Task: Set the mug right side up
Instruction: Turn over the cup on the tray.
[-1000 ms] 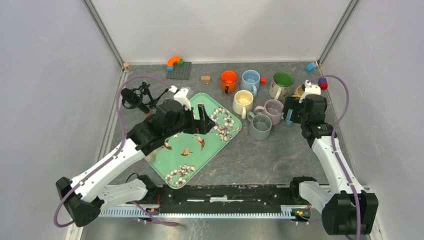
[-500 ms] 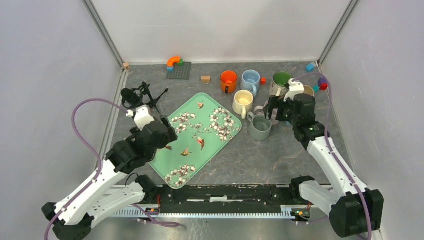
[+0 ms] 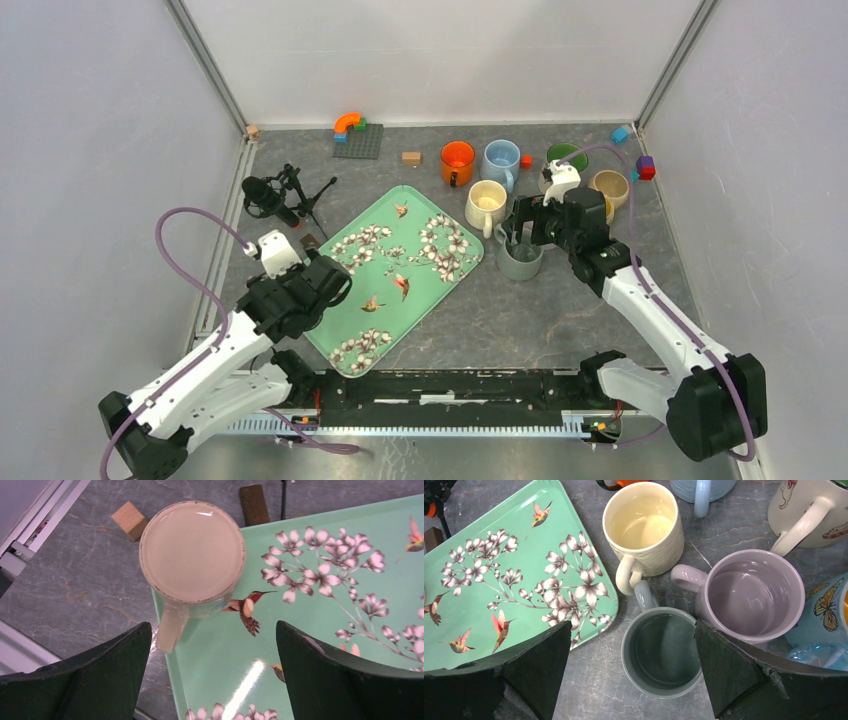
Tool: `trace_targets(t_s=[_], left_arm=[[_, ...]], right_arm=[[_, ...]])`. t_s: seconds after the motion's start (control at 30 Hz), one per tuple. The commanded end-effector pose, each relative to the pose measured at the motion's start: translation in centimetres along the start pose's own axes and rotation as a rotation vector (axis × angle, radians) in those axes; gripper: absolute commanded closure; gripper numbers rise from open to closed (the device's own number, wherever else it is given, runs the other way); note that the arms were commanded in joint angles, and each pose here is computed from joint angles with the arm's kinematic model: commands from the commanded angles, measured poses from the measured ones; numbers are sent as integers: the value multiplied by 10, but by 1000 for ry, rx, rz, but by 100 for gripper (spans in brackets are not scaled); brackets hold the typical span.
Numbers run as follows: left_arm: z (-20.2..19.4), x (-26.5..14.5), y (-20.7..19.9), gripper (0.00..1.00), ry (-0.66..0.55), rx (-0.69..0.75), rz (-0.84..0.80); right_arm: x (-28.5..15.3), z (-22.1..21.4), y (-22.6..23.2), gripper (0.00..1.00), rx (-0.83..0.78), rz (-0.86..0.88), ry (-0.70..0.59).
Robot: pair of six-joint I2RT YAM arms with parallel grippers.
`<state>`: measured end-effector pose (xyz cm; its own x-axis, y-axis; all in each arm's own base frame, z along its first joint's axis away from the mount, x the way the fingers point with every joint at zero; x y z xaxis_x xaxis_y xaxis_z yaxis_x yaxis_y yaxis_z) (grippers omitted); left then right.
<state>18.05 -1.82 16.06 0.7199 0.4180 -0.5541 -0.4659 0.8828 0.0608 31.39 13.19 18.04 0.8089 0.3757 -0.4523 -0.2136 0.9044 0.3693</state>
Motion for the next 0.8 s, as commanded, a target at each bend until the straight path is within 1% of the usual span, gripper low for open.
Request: trace_targets(t_s=[0.0,0.13,0.27,0.6,0.77], left_arm=[[3,12,10,0,-44,-66,84],[-5,25,13,0,-8,-75,91],[-8,36,8,0,15,-123,52],[-21,45,-20,0,86,-80,-79],[-25,45,-29,0,106,-92,-127]], right_arm=[[2,18,14,2,-4,46,-58],[2,17,17,2,-9,58,-54],[1,18,18,2,-12,60,-55],[2,14,16,2,-7,58,-48],[3,12,16,2,-9,60,-46]])
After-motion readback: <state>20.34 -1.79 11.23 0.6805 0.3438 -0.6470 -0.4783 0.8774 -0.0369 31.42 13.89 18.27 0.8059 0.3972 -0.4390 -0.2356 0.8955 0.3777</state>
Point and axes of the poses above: each gripper's point midway between its finger pads, its own x axis out along the fingers, its own y axis along the line the jaws close on, z = x × y, the point moved 1 cm from there along -x, back along the fingers, and after that the axes turned 10 degrees about x, right-handed, at the moved point
